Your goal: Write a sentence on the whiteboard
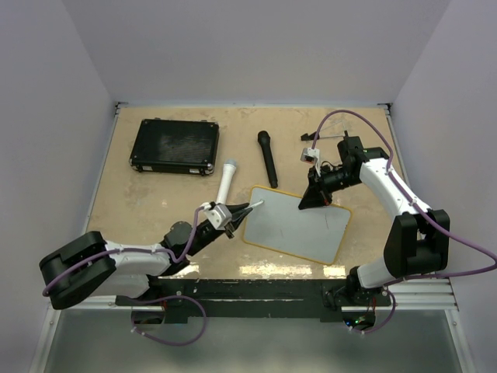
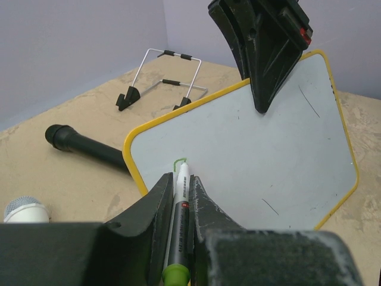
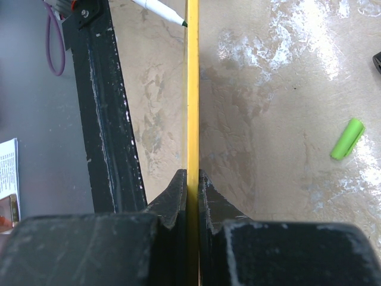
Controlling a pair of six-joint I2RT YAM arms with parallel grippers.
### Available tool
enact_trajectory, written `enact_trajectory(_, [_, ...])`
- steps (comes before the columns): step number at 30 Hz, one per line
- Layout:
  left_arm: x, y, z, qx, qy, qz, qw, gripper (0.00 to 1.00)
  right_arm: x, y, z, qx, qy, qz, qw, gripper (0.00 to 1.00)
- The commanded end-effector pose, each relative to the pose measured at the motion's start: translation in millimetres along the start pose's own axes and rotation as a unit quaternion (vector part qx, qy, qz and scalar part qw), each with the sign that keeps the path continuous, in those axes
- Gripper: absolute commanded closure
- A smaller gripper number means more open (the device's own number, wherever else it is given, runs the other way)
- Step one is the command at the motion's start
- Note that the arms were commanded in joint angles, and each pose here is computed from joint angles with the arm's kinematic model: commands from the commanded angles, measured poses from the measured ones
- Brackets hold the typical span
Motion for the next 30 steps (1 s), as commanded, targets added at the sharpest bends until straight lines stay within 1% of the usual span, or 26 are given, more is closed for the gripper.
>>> enact_trajectory(1, [2.6, -7.2, -1.5, -0.004, -0.012, -0.010, 1.000, 1.00, 12.3, -1.4, -3.8, -0.002, -0.062, -0.022, 0.998, 1.00])
enact_trajectory(9, [-3.7, -16.9, 0.1, 0.008, -0.013, 0.005, 1.000, 1.00, 12.2, -2.0, -3.8, -0.003, -0.063, -0.022, 0.998, 1.00])
enact_trajectory(14, [1.6, -16.8, 4.6, 0.030, -0.009, -0.004, 1.000, 1.00, 13.0, -2.2, -2.9, -0.004, -0.065, -0.023, 0.998, 1.00])
enact_trajectory(21, [11.7, -5.9, 4.7, 0.023, -0.002, -0.023, 0.999, 1.00, 12.0, -1.7, -3.3, -0.003, -0.063, -0.022, 0.998, 1.00])
enact_trajectory(30, [15.1, 2.3, 5.1, 0.020, 0.000, -0.032, 0.999, 1.00, 12.1, -1.7, -3.6, -0.004, -0.065, -0.022, 0.998, 1.00])
Point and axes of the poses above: each gripper's point midway between its finger pads, its own y axis out along the fingers, its own z axis along the line the jaws close on, x = y × z, the point moved 10 cm from there along -y, back along the fingers, and after that the axes turned 3 degrees about y, right-handed, at the moved point
